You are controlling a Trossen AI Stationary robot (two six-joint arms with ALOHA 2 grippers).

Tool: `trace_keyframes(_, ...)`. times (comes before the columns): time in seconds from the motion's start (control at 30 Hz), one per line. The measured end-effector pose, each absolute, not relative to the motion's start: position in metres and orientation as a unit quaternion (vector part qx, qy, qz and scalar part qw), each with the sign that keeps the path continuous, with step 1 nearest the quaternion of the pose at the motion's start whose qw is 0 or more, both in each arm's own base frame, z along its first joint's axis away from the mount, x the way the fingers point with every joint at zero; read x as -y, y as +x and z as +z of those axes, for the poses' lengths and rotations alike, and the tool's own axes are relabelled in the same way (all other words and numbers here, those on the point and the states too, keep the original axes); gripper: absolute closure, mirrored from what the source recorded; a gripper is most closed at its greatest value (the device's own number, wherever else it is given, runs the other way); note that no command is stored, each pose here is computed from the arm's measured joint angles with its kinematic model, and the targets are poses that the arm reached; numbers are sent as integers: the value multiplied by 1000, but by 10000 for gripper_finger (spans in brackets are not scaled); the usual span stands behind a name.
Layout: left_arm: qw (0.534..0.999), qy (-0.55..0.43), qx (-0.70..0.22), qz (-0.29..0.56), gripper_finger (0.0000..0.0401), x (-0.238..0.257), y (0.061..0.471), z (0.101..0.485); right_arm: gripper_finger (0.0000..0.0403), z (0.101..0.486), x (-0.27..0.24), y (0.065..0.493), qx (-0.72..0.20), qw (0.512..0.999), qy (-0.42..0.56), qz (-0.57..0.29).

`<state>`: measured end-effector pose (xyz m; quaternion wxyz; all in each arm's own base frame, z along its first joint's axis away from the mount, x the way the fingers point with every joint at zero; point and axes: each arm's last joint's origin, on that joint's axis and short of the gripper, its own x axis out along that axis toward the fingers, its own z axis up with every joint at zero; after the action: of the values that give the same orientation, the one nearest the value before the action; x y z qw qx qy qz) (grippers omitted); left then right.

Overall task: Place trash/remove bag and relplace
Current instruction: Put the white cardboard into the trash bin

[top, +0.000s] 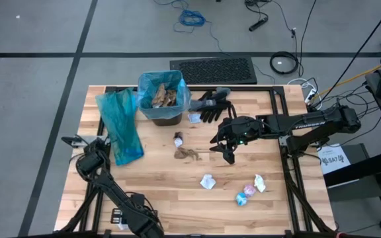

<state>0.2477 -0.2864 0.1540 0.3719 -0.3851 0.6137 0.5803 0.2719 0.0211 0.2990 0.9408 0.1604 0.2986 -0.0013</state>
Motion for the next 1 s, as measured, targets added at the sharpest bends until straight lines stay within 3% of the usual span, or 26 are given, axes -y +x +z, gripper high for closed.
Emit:
trace_keyframes(0.13, 352, -380, -632, 577, 285, 290, 247, 149, 261, 299, -21, 272, -299, 941, 160, -1)
trace_keyframes(0.27, 372, -398, -638, 544, 379, 292, 250, 154, 261, 299, -21, 272, -299, 942, 155, 1)
trace_keyframes(0.4, 406, -416, -622, 524, 395, 289, 249, 172, 261, 299, -21, 272, -299, 942, 154, 2)
trace_keyframes(0.7, 561, -399, -506, 519, 399, 232, 232, 259, 261, 299, -21, 272, -298, 942, 152, 3)
trace_keyframes(0.9, 709, -396, -328, 484, 400, 162, 220, 329, 261, 299, -21, 272, -298, 941, 162, -4)
trace_keyframes(1.0, 753, -380, -256, 473, 400, 126, 216, 356, 261, 299, -21, 272, -298, 941, 163, -6)
